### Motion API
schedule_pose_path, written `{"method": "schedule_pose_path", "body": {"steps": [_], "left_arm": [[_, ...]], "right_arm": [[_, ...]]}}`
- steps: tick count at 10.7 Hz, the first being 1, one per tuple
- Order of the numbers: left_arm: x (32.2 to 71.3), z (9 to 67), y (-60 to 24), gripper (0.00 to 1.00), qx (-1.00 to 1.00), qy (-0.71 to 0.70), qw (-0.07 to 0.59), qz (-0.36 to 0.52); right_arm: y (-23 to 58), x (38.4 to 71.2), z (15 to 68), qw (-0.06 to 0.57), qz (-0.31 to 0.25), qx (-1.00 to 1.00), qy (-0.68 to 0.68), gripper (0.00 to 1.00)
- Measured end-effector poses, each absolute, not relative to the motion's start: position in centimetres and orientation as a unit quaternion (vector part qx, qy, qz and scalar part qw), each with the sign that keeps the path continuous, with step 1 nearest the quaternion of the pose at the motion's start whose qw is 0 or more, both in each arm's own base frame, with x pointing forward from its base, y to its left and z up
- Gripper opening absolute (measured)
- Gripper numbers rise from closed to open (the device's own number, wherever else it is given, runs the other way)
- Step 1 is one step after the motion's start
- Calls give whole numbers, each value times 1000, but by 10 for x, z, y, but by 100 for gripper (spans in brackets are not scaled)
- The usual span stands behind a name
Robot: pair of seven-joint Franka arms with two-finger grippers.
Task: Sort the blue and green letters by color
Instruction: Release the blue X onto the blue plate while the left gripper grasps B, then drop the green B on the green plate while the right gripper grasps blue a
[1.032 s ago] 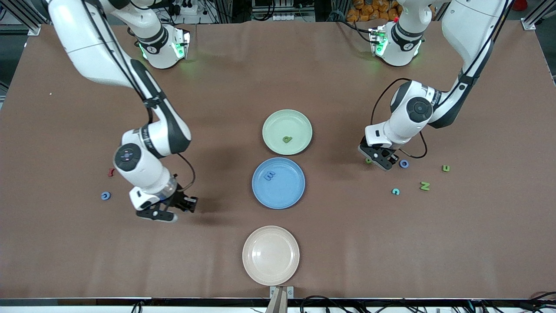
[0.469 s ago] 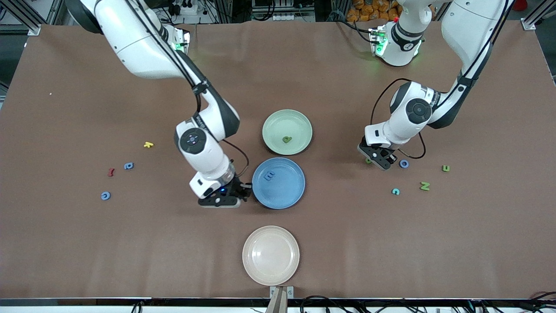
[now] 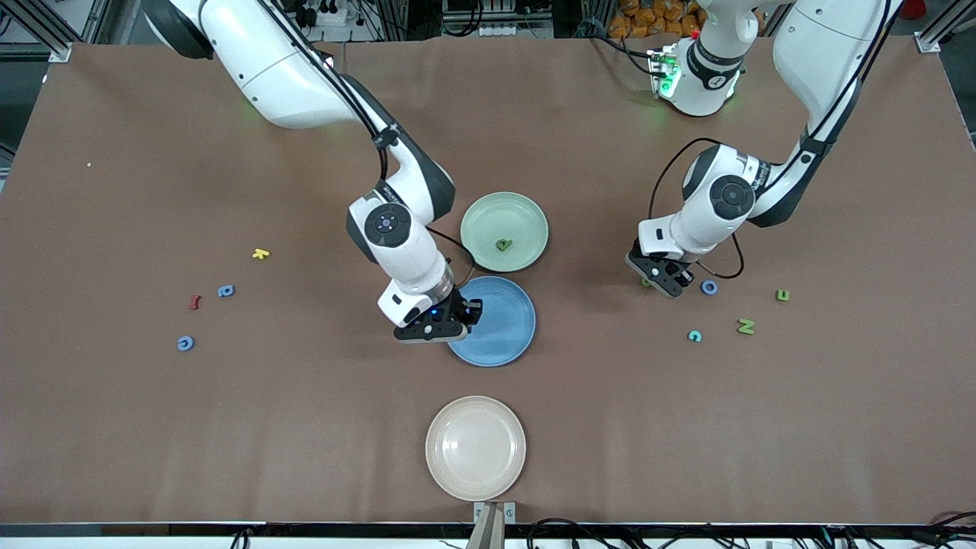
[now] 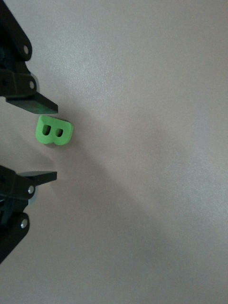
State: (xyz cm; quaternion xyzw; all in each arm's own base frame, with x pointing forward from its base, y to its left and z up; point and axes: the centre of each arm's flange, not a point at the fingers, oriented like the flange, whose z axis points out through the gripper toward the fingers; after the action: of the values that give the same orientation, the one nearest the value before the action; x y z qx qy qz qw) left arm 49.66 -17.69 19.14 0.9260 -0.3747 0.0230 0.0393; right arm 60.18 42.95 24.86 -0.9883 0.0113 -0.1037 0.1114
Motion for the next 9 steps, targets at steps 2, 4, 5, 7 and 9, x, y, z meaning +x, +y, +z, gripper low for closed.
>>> {"method": "schedule_pose_path", "body": {"steps": [2, 4, 5, 7, 9], "left_arm": [[496, 189, -177, 56, 926, -375, 40, 21], [495, 185, -175, 54, 925, -378, 39, 18], [496, 183, -174, 54, 923, -382, 37, 17], [499, 182, -171, 51, 924, -380, 36, 17], [499, 177, -170, 42, 925, -378, 38, 15]], "right_arm": [[446, 591, 246, 117, -97, -988, 39, 46], [459, 582, 247, 120, -94, -987, 45, 73], [458, 584, 249, 121, -96, -987, 47, 87], [443, 597, 252, 116, -99, -986, 60, 100], [408, 619, 254, 100, -89, -988, 83, 100]]}}
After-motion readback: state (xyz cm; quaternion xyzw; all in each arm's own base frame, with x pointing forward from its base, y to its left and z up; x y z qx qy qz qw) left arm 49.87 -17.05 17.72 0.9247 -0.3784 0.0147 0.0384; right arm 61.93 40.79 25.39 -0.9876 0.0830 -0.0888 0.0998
